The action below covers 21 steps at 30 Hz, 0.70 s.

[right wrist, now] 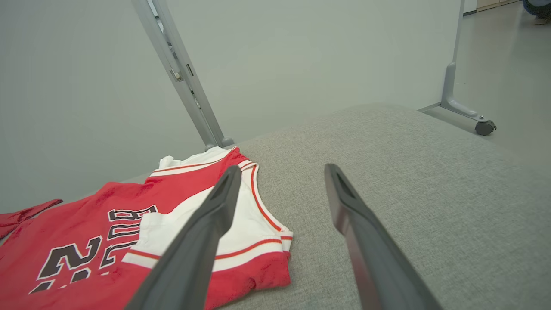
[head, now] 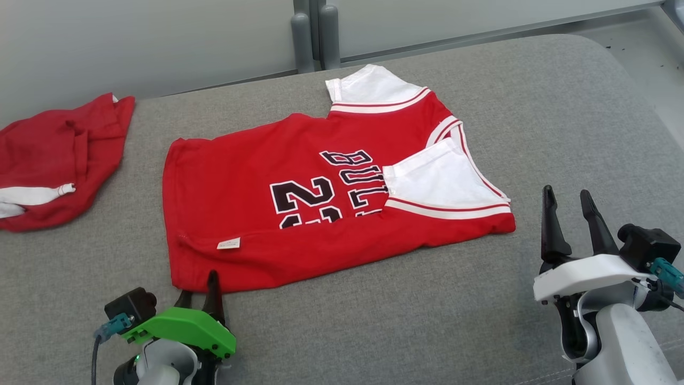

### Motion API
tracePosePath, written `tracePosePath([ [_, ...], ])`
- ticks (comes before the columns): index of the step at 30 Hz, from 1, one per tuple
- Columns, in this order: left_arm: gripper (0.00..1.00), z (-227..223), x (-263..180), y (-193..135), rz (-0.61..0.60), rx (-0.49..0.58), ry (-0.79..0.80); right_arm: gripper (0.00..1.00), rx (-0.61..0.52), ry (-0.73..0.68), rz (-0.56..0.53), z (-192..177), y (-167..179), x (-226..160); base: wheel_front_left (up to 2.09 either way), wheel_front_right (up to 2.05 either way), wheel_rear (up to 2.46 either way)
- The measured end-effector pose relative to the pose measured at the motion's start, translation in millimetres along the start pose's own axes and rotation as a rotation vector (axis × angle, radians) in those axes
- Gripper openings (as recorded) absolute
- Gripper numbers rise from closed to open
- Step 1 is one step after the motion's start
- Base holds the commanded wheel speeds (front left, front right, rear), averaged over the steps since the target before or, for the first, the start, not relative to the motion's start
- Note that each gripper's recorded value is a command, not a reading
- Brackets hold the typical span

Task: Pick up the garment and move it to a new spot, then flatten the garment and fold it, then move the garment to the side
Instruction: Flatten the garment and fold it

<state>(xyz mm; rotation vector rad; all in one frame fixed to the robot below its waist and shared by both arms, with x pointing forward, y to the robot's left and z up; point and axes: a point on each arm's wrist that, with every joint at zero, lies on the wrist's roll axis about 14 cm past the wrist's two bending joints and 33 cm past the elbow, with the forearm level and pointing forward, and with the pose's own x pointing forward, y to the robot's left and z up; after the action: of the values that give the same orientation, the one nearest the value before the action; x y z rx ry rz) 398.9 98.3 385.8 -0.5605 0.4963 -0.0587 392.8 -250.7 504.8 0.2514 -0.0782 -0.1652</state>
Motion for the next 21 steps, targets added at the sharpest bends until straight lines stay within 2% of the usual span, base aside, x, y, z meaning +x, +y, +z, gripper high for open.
tracePosePath([
  [1,0.27,0.4,1.8,0.0,0.002,0.001,-0.002,1.0,0.003,0.006,-0.007,-1.5,-2.2,-1.9,0.0,0.0,0.0],
  [2,0.02,1.7,3.2,-0.5,0.001,0.0,-0.01,1.0,0.002,0.015,-0.012,-3.7,-4.2,-3.9,0.0,0.0,0.0],
  [8,0.0,9.9,4.9,-2.4,-0.008,-0.018,-0.064,1.0,0.002,0.08,-0.039,-19.8,-13.1,-12.7,0.0,0.0,0.0],
  [10,0.0,15.7,-5.8,2.9,-0.003,-0.045,-0.108,1.0,0.029,0.188,-0.049,-48.8,-13.7,-22.1,0.0,0.0,0.0],
  [15,0.0,12.0,-20.0,11.5,0.018,-0.062,-0.117,1.0,0.095,0.275,-0.053,-73.0,-8.1,-25.9,0.0,0.0,0.0],
  [21,0.0,9.7,-27.8,13.3,0.029,-0.07,-0.115,1.0,0.142,0.337,-0.029,-87.5,8.7,-9.8,0.0,0.0,0.0],
])
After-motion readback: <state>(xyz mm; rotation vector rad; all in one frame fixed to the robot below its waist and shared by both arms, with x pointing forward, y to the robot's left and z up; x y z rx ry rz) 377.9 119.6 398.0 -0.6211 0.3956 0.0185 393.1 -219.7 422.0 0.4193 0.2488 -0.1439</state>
